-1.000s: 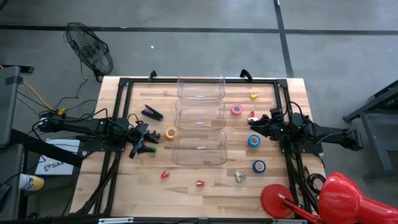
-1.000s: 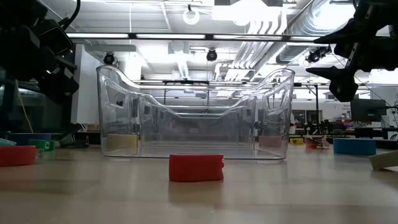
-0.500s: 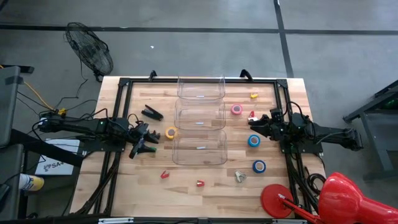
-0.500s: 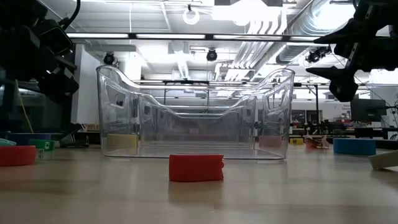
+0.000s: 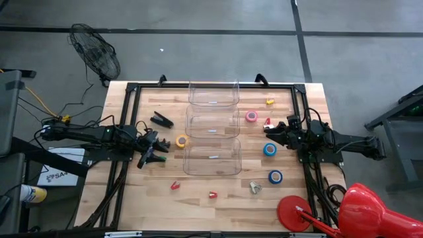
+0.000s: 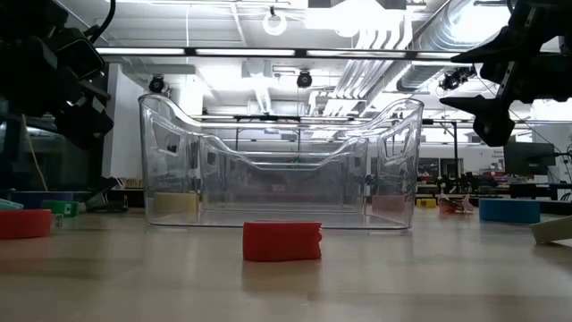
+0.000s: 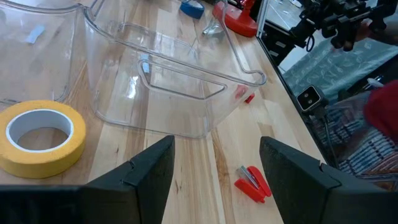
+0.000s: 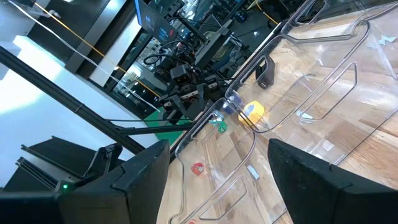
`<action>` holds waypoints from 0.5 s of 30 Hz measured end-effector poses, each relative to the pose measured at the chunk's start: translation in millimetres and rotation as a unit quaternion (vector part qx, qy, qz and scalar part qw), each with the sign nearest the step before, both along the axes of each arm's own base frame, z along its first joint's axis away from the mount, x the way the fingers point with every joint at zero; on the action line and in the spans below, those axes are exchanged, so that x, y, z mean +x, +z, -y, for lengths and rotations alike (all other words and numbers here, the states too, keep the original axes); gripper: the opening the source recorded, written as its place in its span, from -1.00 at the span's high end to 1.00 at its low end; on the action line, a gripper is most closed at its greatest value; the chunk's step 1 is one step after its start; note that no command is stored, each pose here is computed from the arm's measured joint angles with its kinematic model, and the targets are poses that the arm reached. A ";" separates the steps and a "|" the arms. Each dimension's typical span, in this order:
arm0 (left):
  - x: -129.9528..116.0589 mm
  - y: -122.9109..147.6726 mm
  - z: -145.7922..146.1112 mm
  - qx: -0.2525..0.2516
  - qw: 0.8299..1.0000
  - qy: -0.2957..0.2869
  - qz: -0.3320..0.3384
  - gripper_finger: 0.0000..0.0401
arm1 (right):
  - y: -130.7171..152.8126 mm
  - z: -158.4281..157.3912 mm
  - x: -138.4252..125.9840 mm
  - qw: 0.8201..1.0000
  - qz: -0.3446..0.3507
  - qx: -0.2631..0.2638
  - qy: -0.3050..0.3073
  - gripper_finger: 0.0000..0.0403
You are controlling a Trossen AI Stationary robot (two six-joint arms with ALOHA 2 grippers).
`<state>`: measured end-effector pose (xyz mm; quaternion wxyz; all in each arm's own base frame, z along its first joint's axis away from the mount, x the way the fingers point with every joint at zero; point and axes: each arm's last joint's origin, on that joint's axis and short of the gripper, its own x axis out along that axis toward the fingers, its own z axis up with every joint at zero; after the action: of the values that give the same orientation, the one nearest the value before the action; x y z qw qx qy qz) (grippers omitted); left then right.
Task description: Pick and place Stapler, Stapler remover, tape
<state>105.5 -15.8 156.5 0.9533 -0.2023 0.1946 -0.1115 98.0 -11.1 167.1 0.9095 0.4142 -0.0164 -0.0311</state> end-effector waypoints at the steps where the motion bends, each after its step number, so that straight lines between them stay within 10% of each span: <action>1: 0.0 0.1 0.0 0.000 1.000 0.000 0.000 -0.15 | -0.1 0.0 0.0 1.000 0.000 0.000 0.000 -0.31; 15: 0.0 0.1 0.0 0.000 1.000 0.000 0.000 -0.15 | -0.1 0.7 -0.1 0.999 0.004 0.045 0.005 -0.31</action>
<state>105.5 -15.8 156.6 0.9533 -0.2024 0.1944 -0.1114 98.0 -11.7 167.1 0.8899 0.4551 -0.0162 -0.0259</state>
